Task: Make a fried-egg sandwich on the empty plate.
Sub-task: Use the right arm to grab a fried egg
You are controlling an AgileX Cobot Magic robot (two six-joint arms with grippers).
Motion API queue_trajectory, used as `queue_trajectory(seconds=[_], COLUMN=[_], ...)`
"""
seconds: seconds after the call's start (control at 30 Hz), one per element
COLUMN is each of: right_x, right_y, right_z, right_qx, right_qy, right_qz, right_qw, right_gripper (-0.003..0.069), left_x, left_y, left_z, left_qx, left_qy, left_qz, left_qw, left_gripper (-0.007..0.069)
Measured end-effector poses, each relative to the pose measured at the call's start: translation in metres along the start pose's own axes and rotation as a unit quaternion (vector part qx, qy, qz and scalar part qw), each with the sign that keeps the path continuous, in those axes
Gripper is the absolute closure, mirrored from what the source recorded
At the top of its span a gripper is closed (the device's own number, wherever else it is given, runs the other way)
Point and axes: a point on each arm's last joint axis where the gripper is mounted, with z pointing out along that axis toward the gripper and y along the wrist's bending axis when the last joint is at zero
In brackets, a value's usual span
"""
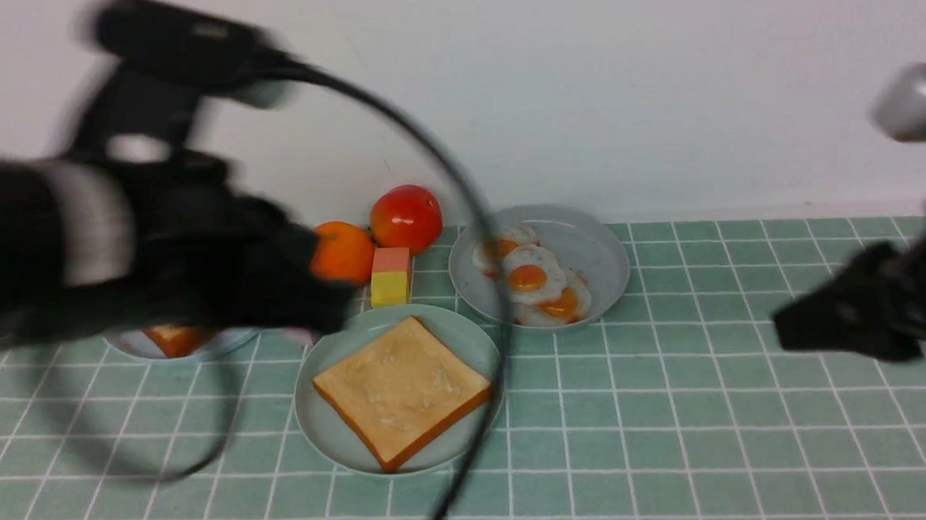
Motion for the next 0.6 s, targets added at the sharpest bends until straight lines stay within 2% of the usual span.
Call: queue_trajectory(seconds=[0.13,0.2,0.4,0.6], right_x=[-0.031,-0.039,-0.08,-0.109], right_y=[-0.02,-0.025,-0.058,-0.085], right_z=[0.052,0.066,0.149,0.215], right_qx=[-0.004,-0.006,-0.01,-0.016], right_qy=[0.033,0.04,0.07,0.078], right_qz=[0.02,0.023,0.03,0.026], right_qw=[0.999,0.999,0.997,0.997], right_gripper=[0.0393,0.0393,0.0393,0.0365], left_x=[0.041,0.053,0.117,0.132], left_y=[0.012,0.014,0.021,0.023], left_z=[-0.047,-0.055,-0.077,-0.077], left_qx=[0.012,0.017,0.06,0.062], left_qy=[-0.053,-0.07,-0.169,-0.19], left_qz=[-0.039,-0.049,-0.11,-0.105], left_qw=[0.998,0.996,0.978,0.974], left_gripper=[0.0638,0.0638,0.0638,0.0638])
